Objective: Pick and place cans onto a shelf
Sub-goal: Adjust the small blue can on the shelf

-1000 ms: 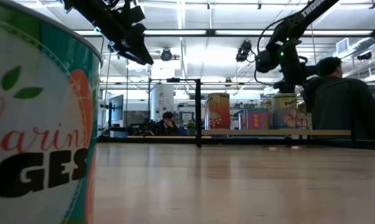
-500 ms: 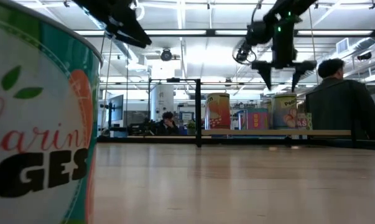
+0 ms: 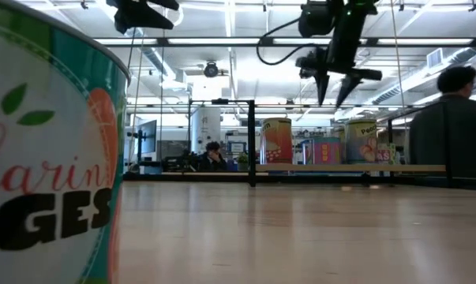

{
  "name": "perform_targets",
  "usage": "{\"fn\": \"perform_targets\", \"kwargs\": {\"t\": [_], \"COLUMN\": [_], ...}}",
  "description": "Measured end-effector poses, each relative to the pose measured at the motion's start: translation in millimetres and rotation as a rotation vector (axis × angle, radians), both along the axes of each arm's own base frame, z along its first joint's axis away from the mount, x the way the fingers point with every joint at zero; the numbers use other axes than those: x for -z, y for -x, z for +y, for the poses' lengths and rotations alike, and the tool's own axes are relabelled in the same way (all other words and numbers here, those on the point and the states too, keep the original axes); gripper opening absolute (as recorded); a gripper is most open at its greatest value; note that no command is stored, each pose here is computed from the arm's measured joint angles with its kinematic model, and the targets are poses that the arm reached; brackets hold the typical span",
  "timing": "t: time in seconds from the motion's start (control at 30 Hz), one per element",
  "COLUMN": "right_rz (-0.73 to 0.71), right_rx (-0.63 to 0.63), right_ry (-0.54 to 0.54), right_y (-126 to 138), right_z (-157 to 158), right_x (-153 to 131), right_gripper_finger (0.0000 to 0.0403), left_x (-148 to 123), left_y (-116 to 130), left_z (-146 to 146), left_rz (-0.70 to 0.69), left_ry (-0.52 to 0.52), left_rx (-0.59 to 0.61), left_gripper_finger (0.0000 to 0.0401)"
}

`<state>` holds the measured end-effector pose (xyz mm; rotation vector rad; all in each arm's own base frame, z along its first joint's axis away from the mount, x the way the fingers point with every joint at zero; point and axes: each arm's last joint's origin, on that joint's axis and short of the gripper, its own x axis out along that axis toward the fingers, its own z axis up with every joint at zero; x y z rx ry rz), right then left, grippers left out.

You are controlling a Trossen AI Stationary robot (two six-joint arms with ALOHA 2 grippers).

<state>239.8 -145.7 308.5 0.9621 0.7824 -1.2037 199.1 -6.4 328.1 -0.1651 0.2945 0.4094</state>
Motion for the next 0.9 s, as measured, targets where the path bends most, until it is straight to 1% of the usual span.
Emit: {"fn": "perform_targets", "kwargs": {"t": [0.13, 0.17, 0.2, 0.33, 0.4, 0.5, 0.6, 0.77, 0.9], "right_rz": [-0.039, -0.021, 0.006, 0.119, 0.166, 0.197, 0.218, 0.238, 0.212], "right_rx": [-0.169, -0.197, -0.215, -0.222, -0.234, -0.263, -0.274, -0.283, -0.277], "right_ry": [-0.010, -0.010, -0.018, -0.083, -0.110, -0.125, -0.143, -0.147, -0.129], "right_y": [-20.5, -24.0, -26.3, -30.5, -32.9, -39.8, -44.9, -47.5, -47.9], "right_z": [-2.8, -3.6, -4.6, -10.7, -13.4, -16.1, -16.5, -17.6, -18.0], "right_x": [9.6, 13.7, 18.7, 40.3, 50.4, 62.6, 72.0, 76.9, 74.1], "right_gripper_finger": [0.0056, 0.0030, 0.0015, 0.0020, 0.0016, 0.0005, 0.0009, 0.0006, 0.0004], "left_x": [-0.8, -1.3, -1.9, -2.8, -3.8, -4.6, -4.6, -4.9, -4.9], "left_y": [0.0, -0.2, -0.3, -0.9, -1.2, -1.5, -1.6, -1.5, -1.6], "left_z": [-5.6, -6.1, -6.4, -6.3, -6.3, -6.1, -4.4, -3.8, -3.7], "left_rz": [-0.013, -0.019, -0.026, -0.051, -0.064, -0.074, -0.073, -0.077, -0.078], "left_ry": [0.010, 0.010, 0.013, 0.047, 0.054, 0.054, 0.054, 0.048, 0.047], "left_rx": [0.024, 0.024, 0.024, 0.009, 0.005, 0.004, -0.004, -0.021, -0.023], "left_gripper_finger": [0.0259, 0.0259, 0.0259, 0.0259, 0.0259, 0.0259, 0.0259, 0.0259, 0.0259]}}
